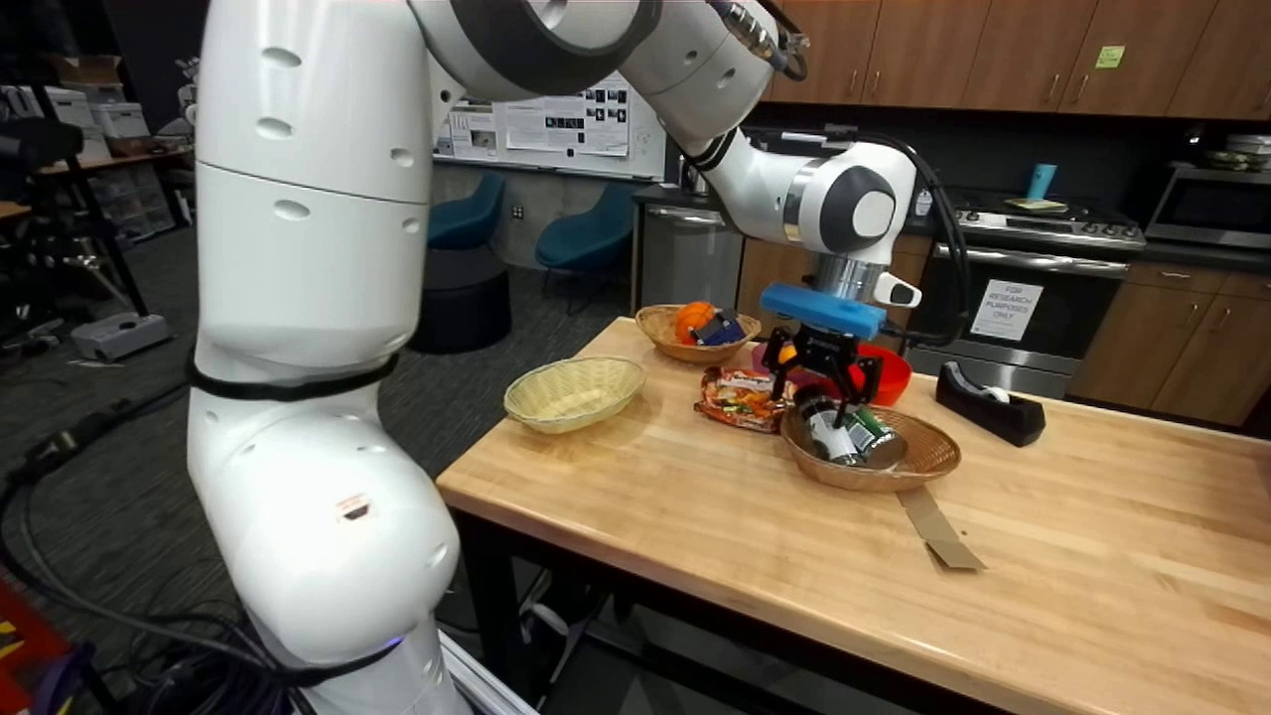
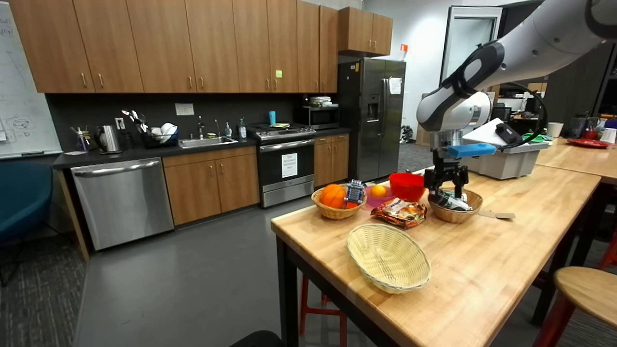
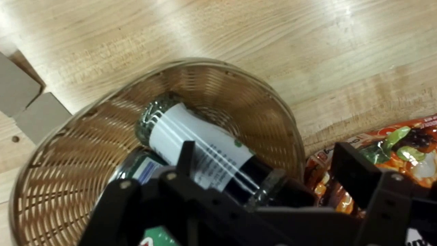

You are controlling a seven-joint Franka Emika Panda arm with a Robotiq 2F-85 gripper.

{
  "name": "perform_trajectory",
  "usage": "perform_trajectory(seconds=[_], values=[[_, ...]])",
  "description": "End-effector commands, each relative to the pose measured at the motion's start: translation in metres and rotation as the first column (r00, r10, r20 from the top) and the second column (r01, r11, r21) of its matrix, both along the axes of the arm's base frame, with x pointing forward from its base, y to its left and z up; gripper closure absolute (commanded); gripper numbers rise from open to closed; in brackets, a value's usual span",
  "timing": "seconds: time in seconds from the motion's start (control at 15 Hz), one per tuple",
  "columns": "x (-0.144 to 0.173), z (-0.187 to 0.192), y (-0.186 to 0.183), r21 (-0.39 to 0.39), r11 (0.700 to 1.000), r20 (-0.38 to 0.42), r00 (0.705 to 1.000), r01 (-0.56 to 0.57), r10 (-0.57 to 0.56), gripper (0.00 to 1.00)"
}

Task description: Remove the container from the basket on the right and put it on the orange packet

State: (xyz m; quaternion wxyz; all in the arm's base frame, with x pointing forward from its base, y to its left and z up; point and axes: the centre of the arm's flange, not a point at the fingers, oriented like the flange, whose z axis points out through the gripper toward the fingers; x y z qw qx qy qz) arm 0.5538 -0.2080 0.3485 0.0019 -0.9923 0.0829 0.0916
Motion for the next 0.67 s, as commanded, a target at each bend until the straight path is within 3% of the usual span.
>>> perform_trajectory(seconds=[0.0,0.13,0.2,0.27,0.6], values=[[0.0083,-0.0043,-0.0137,0.002,1.0,-0.016,1.0,-0.02,0.02,0.0],[0.0082,-0.003,-0.0166,0.0,1.0,-0.018,1.0,-0.016,0.016,0.0],[0.0081,-0.0021,-0.0164,-0.001,1.0,-0.02,1.0,-0.014,0.014,0.25],[0.0077,-0.0014,-0.0152,-0.001,1.0,-0.022,1.0,-0.013,0.013,0.26],[0.0039,0.0048,-0.0138,-0.013,1.0,-0.021,1.0,-0.017,0.017,0.61]])
